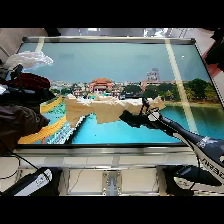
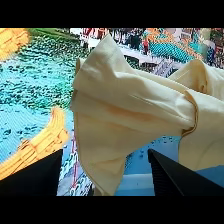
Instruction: Fold the shirts.
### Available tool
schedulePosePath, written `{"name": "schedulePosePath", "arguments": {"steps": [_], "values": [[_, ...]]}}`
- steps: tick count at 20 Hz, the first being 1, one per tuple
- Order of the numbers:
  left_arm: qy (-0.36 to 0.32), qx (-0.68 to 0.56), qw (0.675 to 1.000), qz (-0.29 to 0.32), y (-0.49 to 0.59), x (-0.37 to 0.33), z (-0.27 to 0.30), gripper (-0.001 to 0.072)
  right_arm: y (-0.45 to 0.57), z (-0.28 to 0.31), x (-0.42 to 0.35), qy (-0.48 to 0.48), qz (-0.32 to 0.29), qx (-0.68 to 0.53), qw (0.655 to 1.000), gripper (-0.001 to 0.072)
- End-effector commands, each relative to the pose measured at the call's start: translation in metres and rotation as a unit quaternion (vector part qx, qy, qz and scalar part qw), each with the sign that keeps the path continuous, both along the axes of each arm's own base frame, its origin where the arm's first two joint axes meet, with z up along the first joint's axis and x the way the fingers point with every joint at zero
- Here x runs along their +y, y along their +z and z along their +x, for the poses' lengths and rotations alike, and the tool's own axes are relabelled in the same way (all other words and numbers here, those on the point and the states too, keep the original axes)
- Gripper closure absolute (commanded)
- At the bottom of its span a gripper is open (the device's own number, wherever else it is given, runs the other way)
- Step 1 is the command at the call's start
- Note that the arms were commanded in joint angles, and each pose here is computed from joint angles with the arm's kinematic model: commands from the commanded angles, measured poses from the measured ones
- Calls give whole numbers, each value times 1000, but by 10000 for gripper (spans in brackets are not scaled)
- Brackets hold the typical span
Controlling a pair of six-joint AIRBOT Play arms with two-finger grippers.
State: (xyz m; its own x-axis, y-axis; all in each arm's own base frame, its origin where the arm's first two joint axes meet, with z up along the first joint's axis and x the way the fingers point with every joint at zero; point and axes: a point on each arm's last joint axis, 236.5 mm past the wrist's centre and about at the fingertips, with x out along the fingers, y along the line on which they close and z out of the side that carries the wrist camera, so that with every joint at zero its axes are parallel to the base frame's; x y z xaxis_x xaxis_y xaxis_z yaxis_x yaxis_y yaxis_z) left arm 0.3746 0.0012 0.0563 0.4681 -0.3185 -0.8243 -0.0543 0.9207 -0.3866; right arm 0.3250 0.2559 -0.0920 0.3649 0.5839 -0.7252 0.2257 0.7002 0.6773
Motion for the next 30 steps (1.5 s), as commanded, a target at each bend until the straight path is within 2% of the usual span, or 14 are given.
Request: {"name": "schedulePosePath", "arguments": {"steps": [1, 4, 5, 6, 8, 11, 16, 18, 22, 23, 24, 25, 26, 30], "values": [[0, -1, 1000, -1, 0, 0, 0, 104, -3, 7, 2, -26, 1, -4, 1000, 305], [0, -1, 1000, -1, 0, 0, 0, 104, 3, 21, 0, -45, 4, -19, 999, 486], [0, -1, 1000, -1, 0, 0, 0, 104, 6, 28, -1, -53, 3, -28, 998, 569], [0, -1, 1000, -1, 0, 0, 0, 104, 10, 36, -1, -60, 2, -38, 997, 685], [0, -1, 1000, -1, 0, 0, 0, 104, 25, 54, 1, -65, 2, -69, 995, 691], [0, -1, 1000, 0, 0, 0, 0, 104, 86, 81, 13, -10, -8, -178, 984, 692], [3, -6, 1000, 1, 1, 1, 3, 104, 228, 149, -23, -11, -59, -373, 926, 693], [8, -14, 1000, 4, 3, 3, 6, 104, 244, 186, -65, -52, -83, -391, 915, 693], [16, -27, 999, 8, 5, 7, 13, 104, 189, 244, -162, -150, -101, -322, 929, 690], [16, -27, 999, 8, 4, 7, 13, 104, 168, 250, -173, -153, -106, -301, 935, 682], [16, -26, 1000, 8, 4, 7, 13, 104, 147, 254, -179, -150, -107, -279, 942, 502], [17, -26, 999, 7, 4, 7, 13, 104, 133, 255, -181, -145, -106, -262, 948, 274], [17, -26, 1000, 7, 4, 7, 13, 104, 124, 256, -184, -142, -105, -251, 952, 247], [18, -25, 1000, 7, 4, 7, 13, 104, 182, 255, -213, -131, -114, -289, 942, 251]]}}
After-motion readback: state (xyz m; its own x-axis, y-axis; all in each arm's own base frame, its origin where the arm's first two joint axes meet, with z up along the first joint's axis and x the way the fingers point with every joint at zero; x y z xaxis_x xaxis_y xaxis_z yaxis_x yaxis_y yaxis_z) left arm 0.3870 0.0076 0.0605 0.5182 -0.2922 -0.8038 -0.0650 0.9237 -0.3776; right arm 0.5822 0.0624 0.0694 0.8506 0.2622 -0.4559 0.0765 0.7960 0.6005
